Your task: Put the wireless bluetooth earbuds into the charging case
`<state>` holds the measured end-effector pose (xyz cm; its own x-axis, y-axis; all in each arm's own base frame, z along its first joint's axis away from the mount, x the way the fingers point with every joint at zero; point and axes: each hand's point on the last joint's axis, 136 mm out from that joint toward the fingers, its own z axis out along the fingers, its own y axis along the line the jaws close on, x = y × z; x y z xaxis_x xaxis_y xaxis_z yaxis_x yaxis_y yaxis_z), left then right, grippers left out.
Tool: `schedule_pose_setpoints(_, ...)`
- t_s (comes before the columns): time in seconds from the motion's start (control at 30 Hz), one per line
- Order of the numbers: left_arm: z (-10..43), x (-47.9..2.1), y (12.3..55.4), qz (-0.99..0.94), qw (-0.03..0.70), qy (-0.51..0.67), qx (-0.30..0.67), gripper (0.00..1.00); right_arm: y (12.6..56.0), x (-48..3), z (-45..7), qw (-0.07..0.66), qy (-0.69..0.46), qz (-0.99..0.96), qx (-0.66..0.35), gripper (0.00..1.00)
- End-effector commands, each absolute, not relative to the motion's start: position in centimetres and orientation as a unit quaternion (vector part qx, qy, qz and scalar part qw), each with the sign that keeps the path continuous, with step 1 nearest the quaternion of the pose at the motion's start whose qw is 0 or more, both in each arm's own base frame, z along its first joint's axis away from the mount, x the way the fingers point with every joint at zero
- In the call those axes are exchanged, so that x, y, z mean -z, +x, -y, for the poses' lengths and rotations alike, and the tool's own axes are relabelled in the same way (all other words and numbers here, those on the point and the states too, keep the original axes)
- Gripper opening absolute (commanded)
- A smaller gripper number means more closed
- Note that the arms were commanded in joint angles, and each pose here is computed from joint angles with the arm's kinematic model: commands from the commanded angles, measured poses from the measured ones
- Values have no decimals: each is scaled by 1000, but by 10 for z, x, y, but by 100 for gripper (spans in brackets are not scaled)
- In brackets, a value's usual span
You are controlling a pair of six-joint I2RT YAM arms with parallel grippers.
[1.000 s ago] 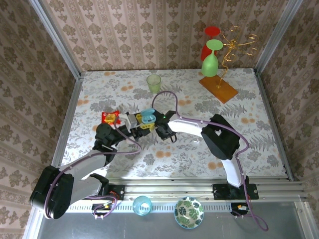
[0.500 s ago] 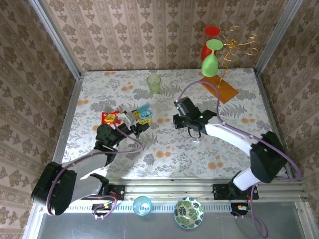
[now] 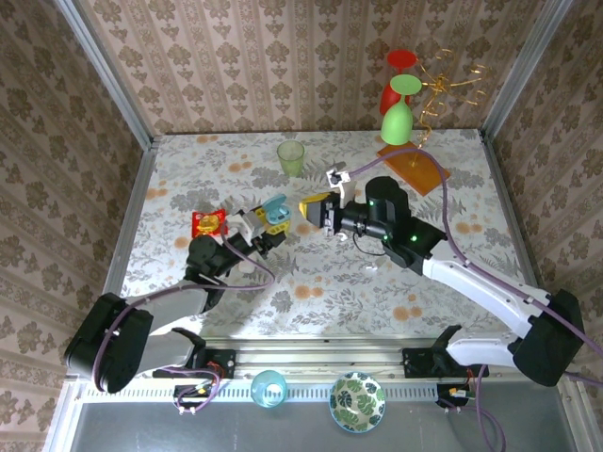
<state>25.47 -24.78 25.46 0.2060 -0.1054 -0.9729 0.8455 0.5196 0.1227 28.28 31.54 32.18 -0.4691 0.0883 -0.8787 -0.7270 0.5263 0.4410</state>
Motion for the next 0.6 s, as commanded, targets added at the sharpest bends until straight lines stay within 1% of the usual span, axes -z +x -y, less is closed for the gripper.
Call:
schedule_pose_setpoints(0.0, 250, -272, 252, -498, 714, 356, 339, 14, 272, -351, -342, 470, -251, -694, -484, 13)
schedule_pose_setpoints(0.13, 251, -274, 250, -495, 716, 356, 340, 14, 271, -352, -360, 461, -264, -687, -496, 13)
schedule_pose_setpoints(0.33, 253, -274, 247, -493, 714, 359, 345, 14, 274, -347, -368, 452, -264, -690, -499, 13)
schedule_pose_setpoints(0.37, 253, -274, 246, -492, 714, 359, 345, 14, 278, -337, -373, 443, -264, -698, -497, 13)
schedule_pose_setpoints(0.57, 252, -277, 247, -491, 718, 355, 343, 14, 279, -319, -382, 428, -273, -711, -486, 13)
